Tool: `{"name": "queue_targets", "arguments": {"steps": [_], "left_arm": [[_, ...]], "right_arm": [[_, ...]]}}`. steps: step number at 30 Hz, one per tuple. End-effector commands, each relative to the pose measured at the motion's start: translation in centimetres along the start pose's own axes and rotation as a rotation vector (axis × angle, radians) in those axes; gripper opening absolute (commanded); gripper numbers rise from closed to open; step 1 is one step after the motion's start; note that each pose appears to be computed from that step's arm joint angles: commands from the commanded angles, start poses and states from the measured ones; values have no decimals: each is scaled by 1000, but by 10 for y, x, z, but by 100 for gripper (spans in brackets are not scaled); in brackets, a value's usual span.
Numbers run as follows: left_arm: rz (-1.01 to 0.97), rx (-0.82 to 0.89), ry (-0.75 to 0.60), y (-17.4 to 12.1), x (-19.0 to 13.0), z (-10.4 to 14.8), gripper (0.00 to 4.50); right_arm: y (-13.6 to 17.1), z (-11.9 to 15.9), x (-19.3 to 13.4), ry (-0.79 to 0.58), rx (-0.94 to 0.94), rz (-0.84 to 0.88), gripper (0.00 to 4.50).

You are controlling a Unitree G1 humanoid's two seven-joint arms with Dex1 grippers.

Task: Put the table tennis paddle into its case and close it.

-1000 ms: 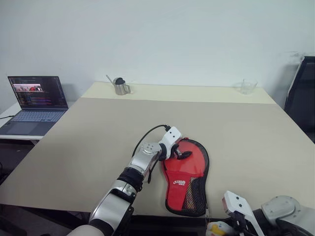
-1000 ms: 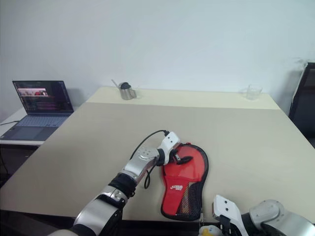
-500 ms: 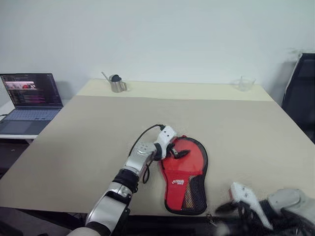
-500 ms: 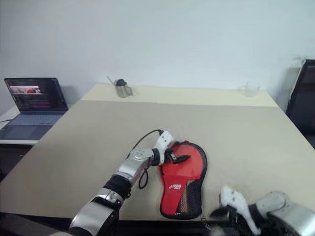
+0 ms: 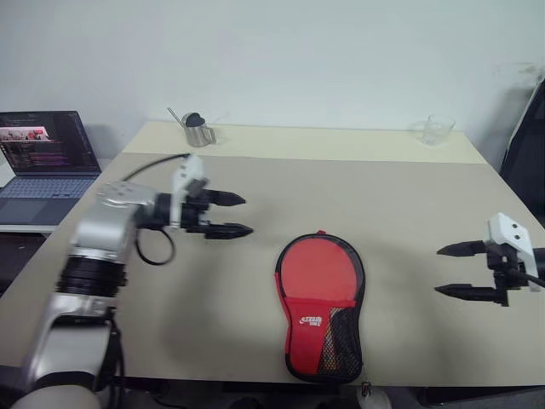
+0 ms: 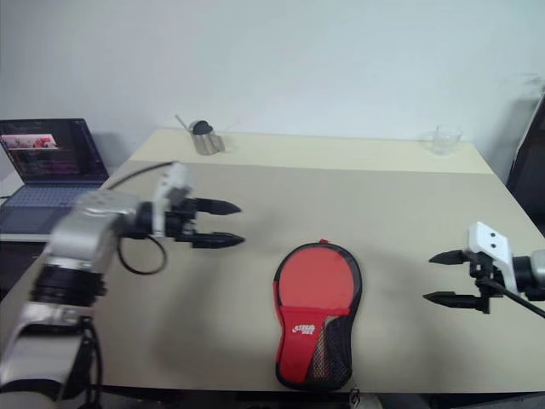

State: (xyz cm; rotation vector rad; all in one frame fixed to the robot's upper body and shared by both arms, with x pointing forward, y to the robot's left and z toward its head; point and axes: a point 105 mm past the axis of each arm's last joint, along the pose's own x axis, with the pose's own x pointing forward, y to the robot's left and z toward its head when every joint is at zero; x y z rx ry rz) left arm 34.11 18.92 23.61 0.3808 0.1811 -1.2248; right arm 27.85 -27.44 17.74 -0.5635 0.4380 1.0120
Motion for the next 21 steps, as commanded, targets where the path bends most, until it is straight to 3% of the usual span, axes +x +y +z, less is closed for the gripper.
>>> {"name": "queue_targets", "arguments": {"steps": [1,4,7,21], "left_arm": [[-27,34,-18,-12,-42,23,440],[18,3,0,-21,-82,30,440],[38,-35,-39,-28,-100,35,440],[60,-150,3,-51,-111,15,440]], "right_arm": [[-11,1,-24,42,-60,-33,448],[-14,3,-45,43,-68,-48,448],[-13,4,-49,37,-74,-41,448],[-7,4,-39,12,-72,18,448]]}}
